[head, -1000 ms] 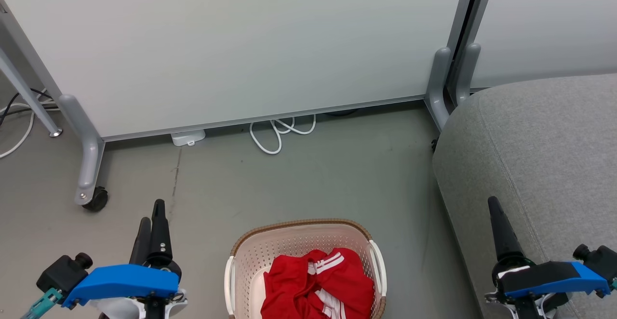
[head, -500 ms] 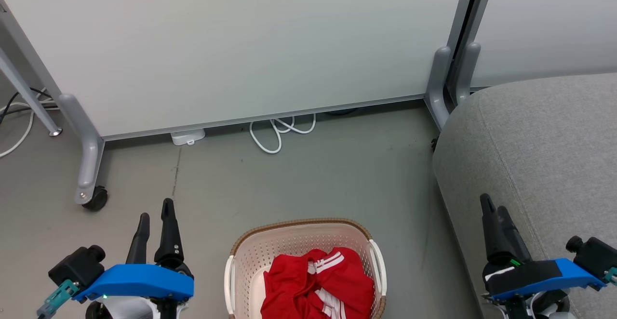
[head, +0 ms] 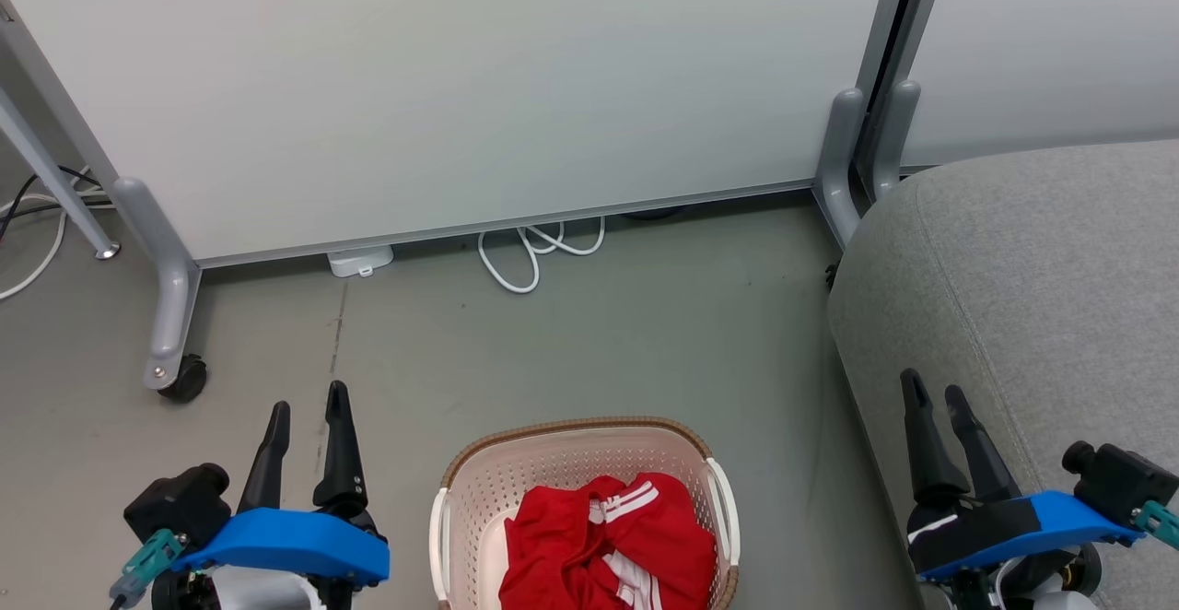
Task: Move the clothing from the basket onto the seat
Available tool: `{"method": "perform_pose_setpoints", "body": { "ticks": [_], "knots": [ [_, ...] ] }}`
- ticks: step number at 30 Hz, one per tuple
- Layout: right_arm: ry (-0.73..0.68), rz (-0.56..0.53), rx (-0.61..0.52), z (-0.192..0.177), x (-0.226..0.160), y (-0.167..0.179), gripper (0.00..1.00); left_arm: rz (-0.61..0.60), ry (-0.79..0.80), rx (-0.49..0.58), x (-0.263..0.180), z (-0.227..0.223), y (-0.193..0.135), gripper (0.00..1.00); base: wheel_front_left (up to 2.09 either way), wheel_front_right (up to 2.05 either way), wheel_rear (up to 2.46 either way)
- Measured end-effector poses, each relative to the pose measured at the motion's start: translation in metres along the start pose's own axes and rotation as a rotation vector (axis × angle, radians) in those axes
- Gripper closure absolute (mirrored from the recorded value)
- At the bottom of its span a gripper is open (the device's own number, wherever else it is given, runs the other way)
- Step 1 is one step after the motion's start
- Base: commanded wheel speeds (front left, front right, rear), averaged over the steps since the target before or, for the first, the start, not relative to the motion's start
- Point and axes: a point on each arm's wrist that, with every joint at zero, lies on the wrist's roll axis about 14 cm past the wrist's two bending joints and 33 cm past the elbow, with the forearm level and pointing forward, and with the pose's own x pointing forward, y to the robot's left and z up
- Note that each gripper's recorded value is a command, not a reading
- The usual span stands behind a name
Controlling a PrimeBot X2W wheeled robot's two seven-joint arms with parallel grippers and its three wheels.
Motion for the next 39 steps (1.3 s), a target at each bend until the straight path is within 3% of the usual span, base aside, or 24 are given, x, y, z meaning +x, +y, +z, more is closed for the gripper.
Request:
{"method": "perform_pose_setpoints", "body": {
  "ticks": [39],
  "knots": [
    [0.001, 0.055, -0.379, -0.002, -0.001, 0.009, 0.0, -0.067, -0.016, 0.312, -0.004, -0.011, -0.009, 0.0, 0.0, 0.0, 0.0]
  ]
}}
